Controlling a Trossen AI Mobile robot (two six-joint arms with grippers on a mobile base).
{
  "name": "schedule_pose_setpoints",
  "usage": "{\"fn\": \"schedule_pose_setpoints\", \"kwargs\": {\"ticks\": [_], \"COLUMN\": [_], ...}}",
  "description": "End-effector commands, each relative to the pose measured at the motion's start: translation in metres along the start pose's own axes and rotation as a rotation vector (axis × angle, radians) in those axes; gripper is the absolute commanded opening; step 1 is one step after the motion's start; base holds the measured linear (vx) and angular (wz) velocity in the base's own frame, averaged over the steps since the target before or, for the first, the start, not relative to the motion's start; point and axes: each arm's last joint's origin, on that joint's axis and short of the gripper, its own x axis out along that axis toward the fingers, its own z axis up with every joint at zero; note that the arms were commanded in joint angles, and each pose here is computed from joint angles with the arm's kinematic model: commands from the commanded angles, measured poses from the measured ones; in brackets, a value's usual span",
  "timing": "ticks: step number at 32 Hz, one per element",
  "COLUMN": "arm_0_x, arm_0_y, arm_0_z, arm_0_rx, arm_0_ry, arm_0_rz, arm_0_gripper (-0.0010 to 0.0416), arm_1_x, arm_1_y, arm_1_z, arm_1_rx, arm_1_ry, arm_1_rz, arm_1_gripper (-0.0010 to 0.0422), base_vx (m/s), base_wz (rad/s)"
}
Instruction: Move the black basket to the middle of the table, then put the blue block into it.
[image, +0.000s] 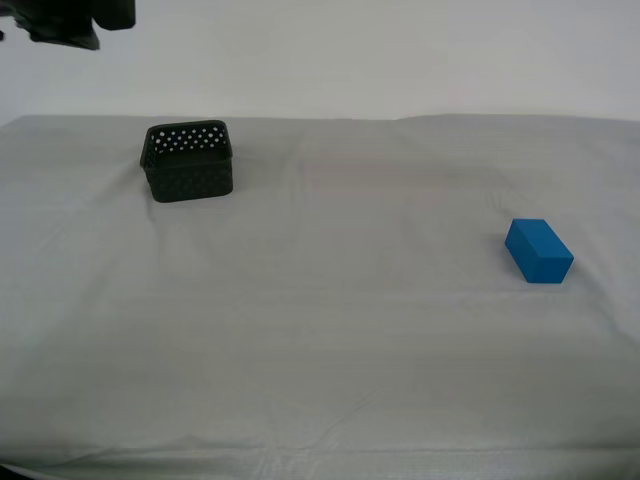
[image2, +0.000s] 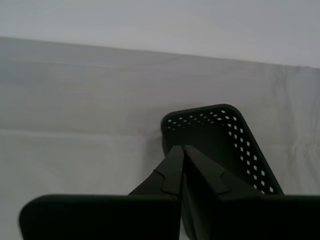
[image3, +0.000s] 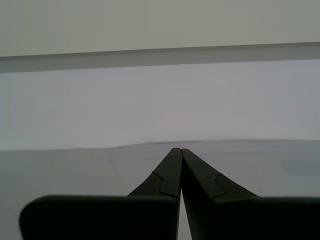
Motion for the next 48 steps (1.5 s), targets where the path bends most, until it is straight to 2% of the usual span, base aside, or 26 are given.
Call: {"fn": "schedule_pose_setpoints", "kwargs": {"ticks": [1,3,7,10,12,14,17,20,22,24,29,31,33,43,48], "arm_0_x": [0.000,0.000,0.000,0.000,0.000,0.000,0.000,0.000,0.000,0.000,0.000,0.000,0.000,0.000,0.000], "arm_0_y": [0.000,0.000,0.000,0.000,0.000,0.000,0.000,0.000,0.000,0.000,0.000,0.000,0.000,0.000,0.000], "arm_0_z": [0.000,0.000,-0.001,-0.002,-0.002,-0.002,-0.003,-0.003,-0.003,-0.003,-0.003,-0.003,-0.003,-0.003,-0.003], "arm_0_rx": [0.006,0.007,0.007,0.008,0.008,0.008,0.008,0.008,0.008,0.008,0.009,0.009,0.009,0.017,0.020], "arm_0_ry": [0.005,0.005,0.010,0.021,0.027,0.027,0.028,0.029,0.030,0.030,0.030,0.030,0.030,0.030,0.030], "arm_0_rz": [0.000,0.000,0.000,0.000,0.000,0.000,0.000,0.000,0.000,0.000,0.000,0.000,0.000,0.001,0.001], "arm_0_gripper": [0.0000,0.0001,0.0000,0.0001,0.0001,0.0000,0.0001,0.0000,0.0001,0.0001,0.0001,0.0001,0.0001,0.0001,0.0001], "arm_1_x": [0.026,0.042,0.075,0.090,0.099,0.113,0.124,0.126,0.126,0.126,0.127,0.128,0.128,0.129,0.130], "arm_1_y": [0.000,0.001,0.004,0.005,0.005,0.006,0.007,0.007,0.007,0.007,0.004,0.003,0.002,-0.002,-0.002], "arm_1_z": [0.000,-0.002,-0.010,-0.016,-0.020,-0.026,-0.032,-0.033,-0.032,-0.031,-0.032,-0.032,-0.030,-0.030,-0.029], "arm_1_rx": [-0.007,-0.019,-0.052,-0.137,-0.163,-0.166,-0.171,-0.171,-0.180,-0.180,-0.178,-0.178,-0.163,-0.162,-0.160], "arm_1_ry": [0.052,0.099,0.245,0.327,0.384,0.435,0.470,0.472,0.465,0.461,0.458,0.448,0.424,0.409,0.394], "arm_1_rz": [-0.034,-0.030,0.024,0.036,0.025,0.029,0.036,0.036,0.037,0.037,0.033,0.040,0.075,0.076,0.080], "arm_1_gripper": [0.0000,0.0000,0.0000,0.0000,0.0006,0.0030,0.0088,0.0142,0.0205,0.0246,0.0322,0.0327,0.0323,0.0228,0.0221], "base_vx": [0.000,0.000,0.000,0.000,0.000,0.000,0.000,0.000,0.000,0.000,0.000,0.000,0.000,0.000,0.000], "base_wz": [0.000,0.000,0.000,0.000,0.000,0.000,0.000,0.000,0.000,0.000,0.000,0.000,0.000,0.000,0.000]}}
